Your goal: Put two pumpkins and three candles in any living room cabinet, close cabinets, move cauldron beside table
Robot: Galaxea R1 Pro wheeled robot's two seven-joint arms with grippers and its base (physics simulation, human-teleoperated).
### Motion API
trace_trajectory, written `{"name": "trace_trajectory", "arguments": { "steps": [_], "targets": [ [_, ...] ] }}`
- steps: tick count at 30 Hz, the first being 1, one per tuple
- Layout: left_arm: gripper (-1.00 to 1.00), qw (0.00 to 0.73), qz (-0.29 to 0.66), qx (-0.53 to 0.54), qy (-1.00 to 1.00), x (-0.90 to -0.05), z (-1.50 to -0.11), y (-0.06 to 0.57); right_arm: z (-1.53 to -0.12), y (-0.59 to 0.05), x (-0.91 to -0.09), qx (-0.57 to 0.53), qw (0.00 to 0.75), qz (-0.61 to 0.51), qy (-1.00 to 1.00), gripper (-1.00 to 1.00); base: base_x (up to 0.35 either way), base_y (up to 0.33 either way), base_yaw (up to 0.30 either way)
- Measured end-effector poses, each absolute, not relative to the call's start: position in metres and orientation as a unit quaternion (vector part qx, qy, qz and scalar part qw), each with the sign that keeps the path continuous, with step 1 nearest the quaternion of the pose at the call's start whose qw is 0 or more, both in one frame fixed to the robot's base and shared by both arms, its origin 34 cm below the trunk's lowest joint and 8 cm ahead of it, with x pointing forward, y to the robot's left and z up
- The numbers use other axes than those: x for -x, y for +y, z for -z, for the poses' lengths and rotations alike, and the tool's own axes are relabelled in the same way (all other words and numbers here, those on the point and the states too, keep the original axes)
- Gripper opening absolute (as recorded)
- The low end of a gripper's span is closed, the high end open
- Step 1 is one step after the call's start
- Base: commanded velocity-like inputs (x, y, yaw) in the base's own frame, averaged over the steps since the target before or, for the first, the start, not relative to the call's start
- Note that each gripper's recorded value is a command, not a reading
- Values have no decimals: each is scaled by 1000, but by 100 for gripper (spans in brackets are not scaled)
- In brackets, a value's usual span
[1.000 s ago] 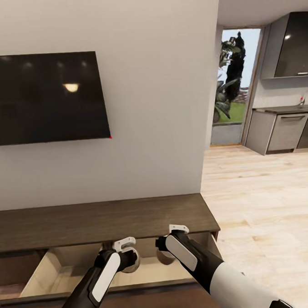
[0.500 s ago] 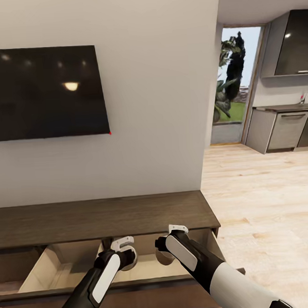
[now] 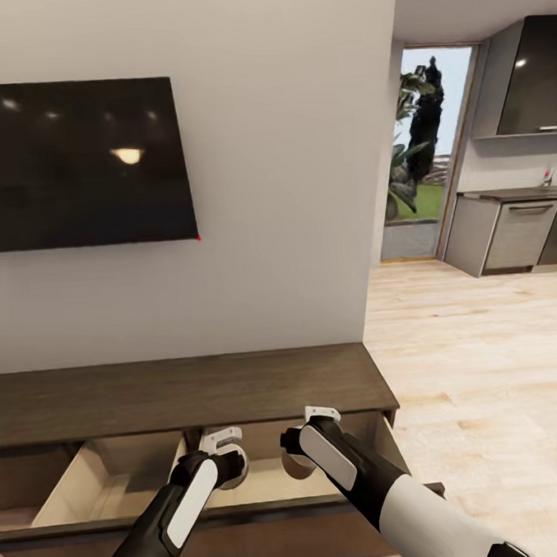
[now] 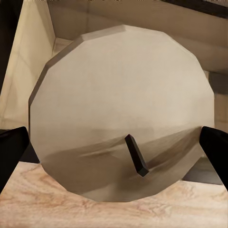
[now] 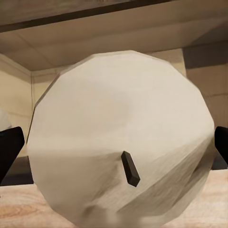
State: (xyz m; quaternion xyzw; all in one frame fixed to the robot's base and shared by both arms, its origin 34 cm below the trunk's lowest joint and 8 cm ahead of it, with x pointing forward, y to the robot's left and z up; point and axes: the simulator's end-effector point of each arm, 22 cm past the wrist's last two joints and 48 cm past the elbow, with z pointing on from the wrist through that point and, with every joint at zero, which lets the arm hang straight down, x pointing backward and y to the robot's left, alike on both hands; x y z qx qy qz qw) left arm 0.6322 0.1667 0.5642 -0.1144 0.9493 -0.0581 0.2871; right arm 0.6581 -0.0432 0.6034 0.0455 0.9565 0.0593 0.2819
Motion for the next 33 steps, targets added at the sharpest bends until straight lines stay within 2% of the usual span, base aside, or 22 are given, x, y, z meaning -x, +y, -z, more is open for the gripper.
{"name": "trace_trajectory", "arguments": {
  "steps": [20,33],
  "targets": [
    [-100,286,61,115,949,-632,-564,165,-605,-43,-660,-47,287,-58,955,-100,107,17,1],
    [-100,287,61,115,949,-632,-566,165,-607,-43,-660,-48,288,-59,954,-100,81,-6,52]
  ]
}}
